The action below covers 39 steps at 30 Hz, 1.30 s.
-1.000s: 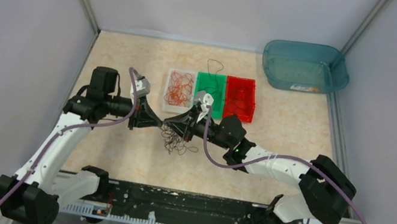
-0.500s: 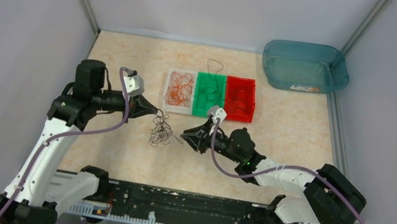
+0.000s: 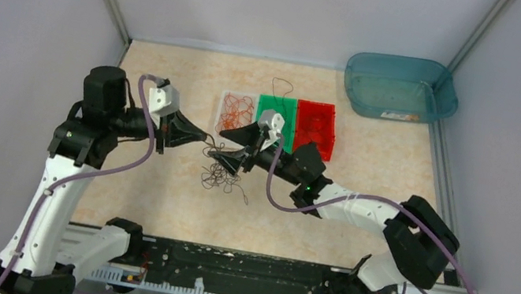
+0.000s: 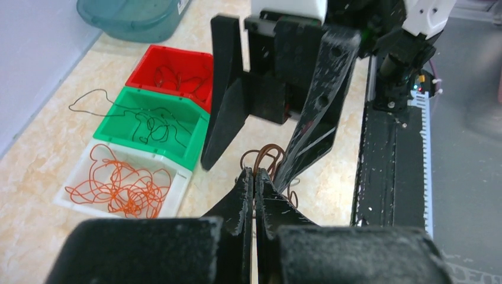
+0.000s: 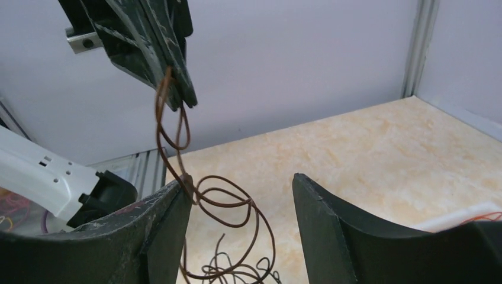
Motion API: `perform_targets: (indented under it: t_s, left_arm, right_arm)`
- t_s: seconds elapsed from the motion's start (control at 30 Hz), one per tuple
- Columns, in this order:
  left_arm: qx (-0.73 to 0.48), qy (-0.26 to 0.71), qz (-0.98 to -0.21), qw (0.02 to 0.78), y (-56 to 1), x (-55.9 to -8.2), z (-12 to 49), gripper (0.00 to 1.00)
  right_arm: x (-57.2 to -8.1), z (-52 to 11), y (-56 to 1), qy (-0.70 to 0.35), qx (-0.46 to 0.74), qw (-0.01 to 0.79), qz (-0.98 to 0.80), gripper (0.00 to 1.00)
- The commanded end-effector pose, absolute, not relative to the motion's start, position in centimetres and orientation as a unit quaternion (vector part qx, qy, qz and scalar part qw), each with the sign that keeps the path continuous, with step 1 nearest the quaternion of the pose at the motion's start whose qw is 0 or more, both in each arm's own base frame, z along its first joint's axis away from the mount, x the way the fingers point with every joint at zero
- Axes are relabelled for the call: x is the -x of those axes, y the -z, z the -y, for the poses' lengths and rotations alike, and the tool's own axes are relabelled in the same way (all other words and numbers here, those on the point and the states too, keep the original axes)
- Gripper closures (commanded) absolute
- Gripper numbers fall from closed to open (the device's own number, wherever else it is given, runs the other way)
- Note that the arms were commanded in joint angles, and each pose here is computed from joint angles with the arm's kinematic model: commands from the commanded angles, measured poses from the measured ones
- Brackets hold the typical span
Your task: Untangle the cables
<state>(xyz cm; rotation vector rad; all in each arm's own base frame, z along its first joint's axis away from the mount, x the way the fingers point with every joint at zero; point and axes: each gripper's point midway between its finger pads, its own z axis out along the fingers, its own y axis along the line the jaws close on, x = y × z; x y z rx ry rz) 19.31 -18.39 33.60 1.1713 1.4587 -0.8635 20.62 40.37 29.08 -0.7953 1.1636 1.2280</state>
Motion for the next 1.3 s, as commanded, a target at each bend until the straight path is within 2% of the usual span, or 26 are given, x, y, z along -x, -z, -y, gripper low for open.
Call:
perform_targets:
  t_s: [0.0, 0.13, 0.47, 0.67, 0.8, 1.27]
  left_arm:
    - [-0.488, 0.386, -0.592, 0.513, -35.4, -18.1, 18.8, 1.0]
    - [-0.482, 0.388, -0.592, 0.516, -36.2, -18.3, 18.9, 1.0]
    - [-0.452, 0.421, -0.572, 0.54, -41.6, -18.5, 19.6, 1.0]
    - [-0.447, 0.423, -0.544, 0.57, -45.8, -18.2, 19.8, 1.0]
    - [-0.447, 0.401, -0.52, 0.608, -48.7, -18.3, 19.5, 1.0]
    - [-0.383, 0.213, -0.405, 0.802, -61.1, -21.2, 16.0, 1.0]
  right_arm:
    - [-19.6, -42.1, -31.6, -0.562, 0.357, 0.603, -0.439, 0.39]
    - [-19.5, -43.3, -30.4, -0.574, 0.353, 0.589, -0.445, 0.47]
    - [-19.7, -44.4, -23.9, -0.556, 0.354, 0.563, -0.498, 0.54]
    - [-19.3, -44.2, -21.9, -0.564, 0.35, 0.545, -0.513, 0.66]
    - [-19.1, -43.1, -19.8, -0.554, 0.341, 0.539, -0.535, 0.75]
    - [-18.5, -40.0, -14.2, -0.533, 0.307, 0.523, -0.59, 0.77]
